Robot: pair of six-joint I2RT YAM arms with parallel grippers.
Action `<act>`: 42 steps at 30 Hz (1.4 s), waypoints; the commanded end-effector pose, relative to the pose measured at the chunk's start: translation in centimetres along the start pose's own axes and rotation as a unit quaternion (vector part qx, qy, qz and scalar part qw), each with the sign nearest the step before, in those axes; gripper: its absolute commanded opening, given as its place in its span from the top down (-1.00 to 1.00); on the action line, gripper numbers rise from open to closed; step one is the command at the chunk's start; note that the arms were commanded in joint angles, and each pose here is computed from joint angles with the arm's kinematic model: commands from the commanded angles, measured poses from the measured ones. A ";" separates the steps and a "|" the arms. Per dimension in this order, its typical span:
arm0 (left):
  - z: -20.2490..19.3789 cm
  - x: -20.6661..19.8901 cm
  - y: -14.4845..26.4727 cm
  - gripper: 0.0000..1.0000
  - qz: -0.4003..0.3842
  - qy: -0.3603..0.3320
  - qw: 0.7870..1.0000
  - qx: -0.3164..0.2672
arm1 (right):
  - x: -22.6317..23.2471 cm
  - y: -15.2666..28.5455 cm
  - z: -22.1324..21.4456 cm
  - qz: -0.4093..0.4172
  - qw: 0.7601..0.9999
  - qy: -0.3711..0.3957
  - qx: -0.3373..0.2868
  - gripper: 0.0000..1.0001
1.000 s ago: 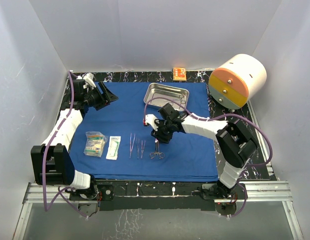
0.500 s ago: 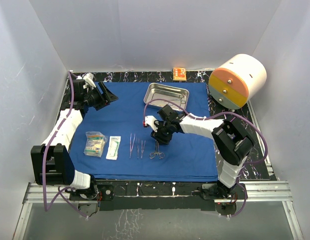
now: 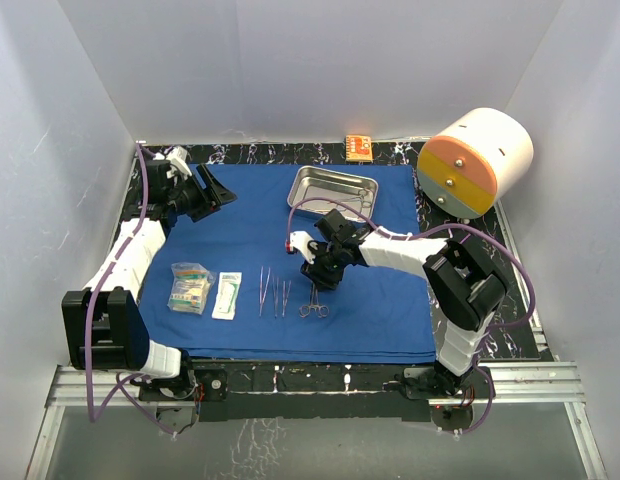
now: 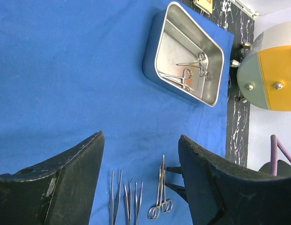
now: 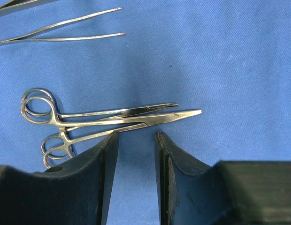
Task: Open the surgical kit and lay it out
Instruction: Adjust the medical item in the surgical kit.
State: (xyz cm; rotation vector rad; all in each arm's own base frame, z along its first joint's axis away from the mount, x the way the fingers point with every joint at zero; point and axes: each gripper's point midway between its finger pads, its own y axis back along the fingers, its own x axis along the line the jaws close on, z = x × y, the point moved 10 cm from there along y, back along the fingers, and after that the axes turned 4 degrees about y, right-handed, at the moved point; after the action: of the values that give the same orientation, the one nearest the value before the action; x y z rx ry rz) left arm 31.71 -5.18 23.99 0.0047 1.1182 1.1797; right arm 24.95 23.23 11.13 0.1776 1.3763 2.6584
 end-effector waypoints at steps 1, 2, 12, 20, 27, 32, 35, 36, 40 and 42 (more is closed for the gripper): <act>0.3 -0.9 1.3 -0.26 -0.023 -0.006 1.000 -0.014 | -0.1 -0.6 0.6 0.003 1.000 0.001 -0.019 0.31; 0.3 -0.9 1.3 -0.26 -0.023 -0.006 1.000 -0.015 | -0.1 -0.6 0.6 0.004 1.000 0.000 -0.019 0.31; 0.2 -0.7 1.3 -0.26 -0.022 -0.003 1.000 -0.014 | -0.2 -0.1 1.3 -0.002 0.999 -0.002 -0.034 0.31; 0.4 -0.6 1.4 -0.26 -0.011 -0.023 1.000 -0.015 | -1.2 1.6 1.5 -0.016 0.998 -0.021 -0.048 0.29; 0.5 -0.1 1.2 -0.27 0.000 -0.075 0.997 0.004 | -1.7 3.2 2.0 -0.063 0.994 -0.059 -0.074 0.21; 0.3 0.4 1.4 -0.28 0.011 -0.101 0.995 -0.003 | -1.4 3.1 2.4 -0.066 0.983 -0.135 -0.103 0.08; 0.0 0.8 1.3 -0.28 0.015 -0.106 0.994 -0.009 | -1.5 2.3 2.3 -0.068 0.977 -0.176 -0.103 0.07; -0.2 1.0 1.2 -0.29 0.016 -0.107 0.994 -0.009 | -1.5 2.0 2.2 -0.071 0.974 -0.187 -0.102 0.06; -0.3 1.0 1.7 -0.29 0.015 -0.119 0.992 -0.024 | -1.8 1.8 2.3 -0.094 0.966 -0.211 -0.118 0.06; -0.3 1.0 1.7 -0.29 0.017 -0.124 0.992 -0.027 | -1.9 1.8 2.4 -0.101 0.965 -0.210 -0.123 0.06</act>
State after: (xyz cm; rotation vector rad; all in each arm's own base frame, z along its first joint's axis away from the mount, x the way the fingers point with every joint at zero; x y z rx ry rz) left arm 30.76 -4.26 22.42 0.1557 0.9737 1.1894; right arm 26.19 23.16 13.08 0.5214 1.0159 2.4458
